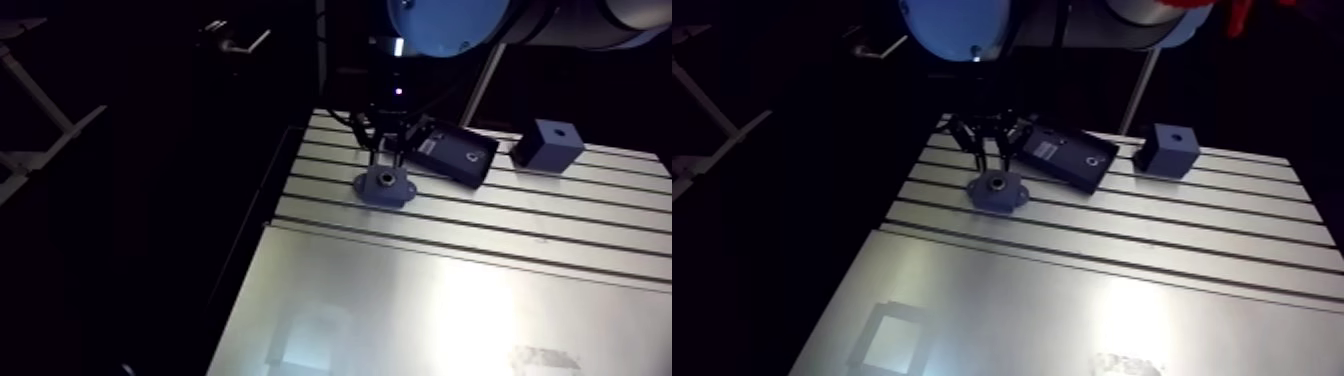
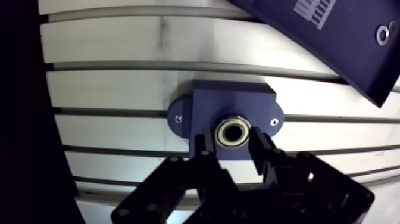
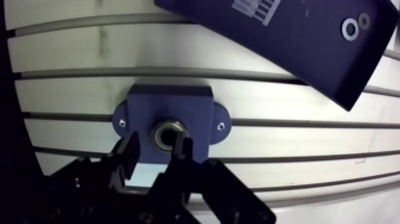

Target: Pick up the bearing and press it into the housing until flush.

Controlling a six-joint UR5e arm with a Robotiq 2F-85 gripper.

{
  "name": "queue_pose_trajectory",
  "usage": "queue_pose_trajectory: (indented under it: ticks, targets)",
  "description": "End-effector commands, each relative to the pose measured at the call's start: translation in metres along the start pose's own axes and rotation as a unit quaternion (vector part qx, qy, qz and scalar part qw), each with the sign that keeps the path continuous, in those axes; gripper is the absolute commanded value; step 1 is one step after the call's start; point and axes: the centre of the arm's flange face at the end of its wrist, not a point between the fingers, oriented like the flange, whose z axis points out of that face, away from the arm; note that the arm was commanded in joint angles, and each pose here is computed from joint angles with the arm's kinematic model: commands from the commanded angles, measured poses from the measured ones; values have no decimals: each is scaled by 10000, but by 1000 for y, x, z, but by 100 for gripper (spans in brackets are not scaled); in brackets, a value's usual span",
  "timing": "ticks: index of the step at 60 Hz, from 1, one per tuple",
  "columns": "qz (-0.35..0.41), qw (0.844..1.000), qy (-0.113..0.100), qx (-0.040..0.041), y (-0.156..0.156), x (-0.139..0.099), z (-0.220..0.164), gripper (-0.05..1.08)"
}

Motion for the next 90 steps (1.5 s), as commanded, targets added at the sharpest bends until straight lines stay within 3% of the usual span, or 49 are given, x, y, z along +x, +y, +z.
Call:
queue_pose_trajectory:
  ticks: [1, 21, 28, 90]
  targets:
    - [42, 10000, -22, -39, 0, 2, 4, 108]
    - [-62, 10000, -43, -41, 0, 4, 7, 108]
    - [-151, 9998, -86, -88, 2, 4, 10, 108]
    - [-257, 9994, -233, -93, 2, -1, 13, 108]
